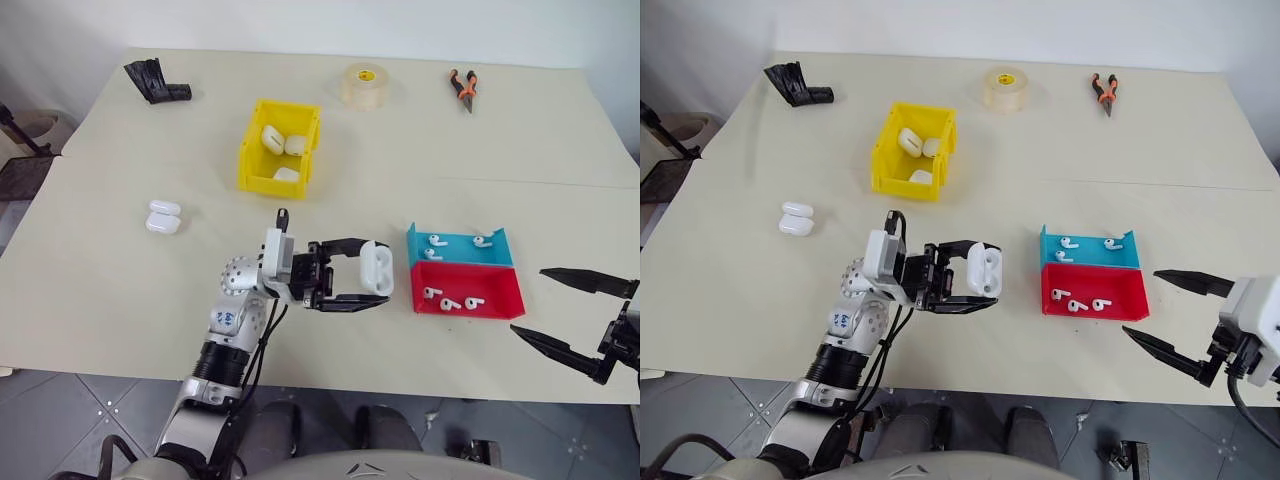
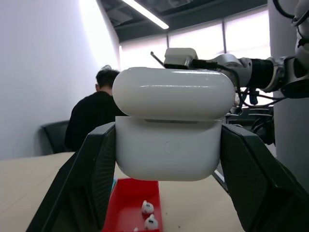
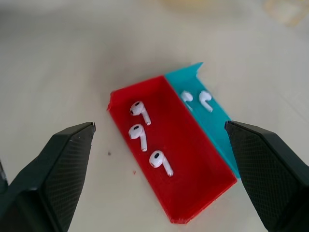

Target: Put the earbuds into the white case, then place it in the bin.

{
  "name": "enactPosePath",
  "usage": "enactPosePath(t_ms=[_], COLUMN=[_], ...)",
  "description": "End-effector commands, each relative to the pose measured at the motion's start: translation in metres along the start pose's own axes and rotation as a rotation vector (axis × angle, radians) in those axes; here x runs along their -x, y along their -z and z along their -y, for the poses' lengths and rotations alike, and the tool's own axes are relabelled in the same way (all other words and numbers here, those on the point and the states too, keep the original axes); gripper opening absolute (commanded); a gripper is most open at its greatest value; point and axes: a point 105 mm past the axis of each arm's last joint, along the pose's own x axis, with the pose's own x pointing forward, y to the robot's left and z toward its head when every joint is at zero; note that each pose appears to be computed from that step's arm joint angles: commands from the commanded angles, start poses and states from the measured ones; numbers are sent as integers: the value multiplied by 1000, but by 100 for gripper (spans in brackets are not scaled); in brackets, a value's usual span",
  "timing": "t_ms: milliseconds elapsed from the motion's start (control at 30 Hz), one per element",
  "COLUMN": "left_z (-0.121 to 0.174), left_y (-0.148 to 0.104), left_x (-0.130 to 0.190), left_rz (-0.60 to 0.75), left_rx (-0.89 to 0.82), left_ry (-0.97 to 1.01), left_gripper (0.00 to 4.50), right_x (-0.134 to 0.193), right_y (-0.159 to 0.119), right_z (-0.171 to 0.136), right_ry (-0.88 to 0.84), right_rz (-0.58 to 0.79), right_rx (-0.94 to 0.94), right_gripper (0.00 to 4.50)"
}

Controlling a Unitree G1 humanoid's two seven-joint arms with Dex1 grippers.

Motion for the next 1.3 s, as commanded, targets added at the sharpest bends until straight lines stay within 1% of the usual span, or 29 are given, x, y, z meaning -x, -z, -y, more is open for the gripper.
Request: enactPosePath(t_ms=[33,100,200,233,367,500,667,1000,1100,1267,1300], left_z=[3,5,7,8,7,9,12,14,14,13,13], left_y=[3,5,7,7,8,9,11,11,11,10,9], left_x=[1,1,2,2,3,1,0,-2,-2,-2,-3], left_rz=[-6,-22,-42,-44,-53,-53,-52,-56,-59,-59,-59], left_rx=[19,35,32,28,35,46,56,71,73,73,72], left_ry=[24,36,57,65,76,89,89,91,89,86,85], left_gripper=[280,280,280,280,280,280,280,280,279,279,279], right_x=[-14,-22,-31,-33,-53,-67,-71,-81,-84,-88,-88], right_y=[-4,-4,2,3,-3,3,16,22,25,29,29], right_z=[-6,-8,-4,-3,0,-9,2,21,27,33,33], right_ry=[-107,-171,-204,-208,-248,-365,-392,-419,-417,-421,-421], right_rz=[-130,-194,-322,-346,-364,-426,-483,-486,-481,-490,-490], right_rx=[4,-9,-10,-2,74,191,277,328,339,360,361], right_gripper=[450,450,450,450,450,450,450,450,387,218,218])
